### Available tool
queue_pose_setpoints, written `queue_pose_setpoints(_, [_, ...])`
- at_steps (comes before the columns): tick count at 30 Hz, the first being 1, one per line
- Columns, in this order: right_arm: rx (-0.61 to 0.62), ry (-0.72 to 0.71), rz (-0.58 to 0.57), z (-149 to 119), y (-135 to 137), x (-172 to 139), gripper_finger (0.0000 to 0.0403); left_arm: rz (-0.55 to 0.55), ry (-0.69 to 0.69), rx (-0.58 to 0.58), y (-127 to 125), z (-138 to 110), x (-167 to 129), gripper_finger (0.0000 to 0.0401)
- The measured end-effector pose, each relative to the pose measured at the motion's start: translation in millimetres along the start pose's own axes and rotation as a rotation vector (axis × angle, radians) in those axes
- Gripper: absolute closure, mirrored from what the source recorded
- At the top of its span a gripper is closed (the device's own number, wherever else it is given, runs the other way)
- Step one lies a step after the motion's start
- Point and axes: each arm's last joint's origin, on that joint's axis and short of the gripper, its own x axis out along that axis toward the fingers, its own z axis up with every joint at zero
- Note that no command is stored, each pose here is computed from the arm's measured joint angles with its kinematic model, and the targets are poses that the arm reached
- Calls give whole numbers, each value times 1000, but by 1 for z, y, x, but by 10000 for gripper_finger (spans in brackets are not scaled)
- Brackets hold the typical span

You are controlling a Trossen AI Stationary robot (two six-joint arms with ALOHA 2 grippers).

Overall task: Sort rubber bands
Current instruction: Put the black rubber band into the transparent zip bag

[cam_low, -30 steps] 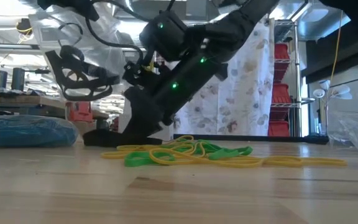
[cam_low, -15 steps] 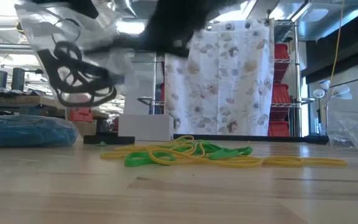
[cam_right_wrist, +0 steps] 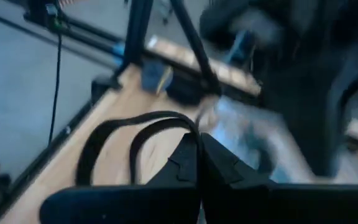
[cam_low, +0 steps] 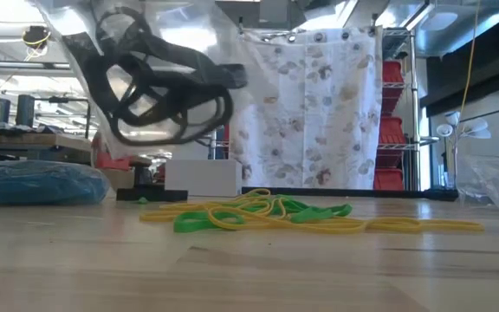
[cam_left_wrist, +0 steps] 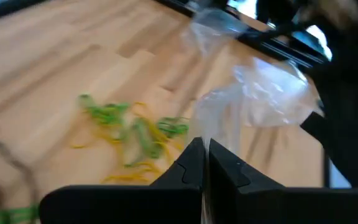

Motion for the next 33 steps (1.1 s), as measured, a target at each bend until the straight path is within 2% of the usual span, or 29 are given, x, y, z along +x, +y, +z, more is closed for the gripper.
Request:
queue_pose_setpoints(3, [-51,-82,12,8,-1,0,400,-59,1,-14,-10,-3,8,400])
queue_pose_setpoints(5, [-131,-115,50,10,-2,0,400,-97,-2,-27,-16,-4,12,400])
queue_pose_setpoints(8, [-262,-117,117,7,-2,1,400,-145,-8,-47,-21,-4,14,400])
queue_pose_setpoints(11, [-342,-102,136,5,-1,1,400,-183,-19,-78,-25,-1,14,400])
queue_pose_setpoints(16, [-471,-92,100,4,-2,1,400,-236,-13,-110,-27,3,14,400])
queue_pose_setpoints(21, [-511,-15,18,0,-5,2,400,-243,-10,-118,-27,3,15,400])
queue_pose_setpoints(23, [-496,12,24,-3,-6,2,400,-241,-10,-112,-27,3,15,400])
queue_pose_setpoints(26, [-358,57,8,-7,-6,2,400,-231,-14,-92,-26,3,15,400])
queue_pose_setpoints(30, [-96,136,-90,-11,-3,-1,400,-167,-35,-69,-23,1,16,400])
queue_pose_setpoints(33, [-48,191,-187,-13,3,-9,400,-123,-37,-66,-19,1,18,400])
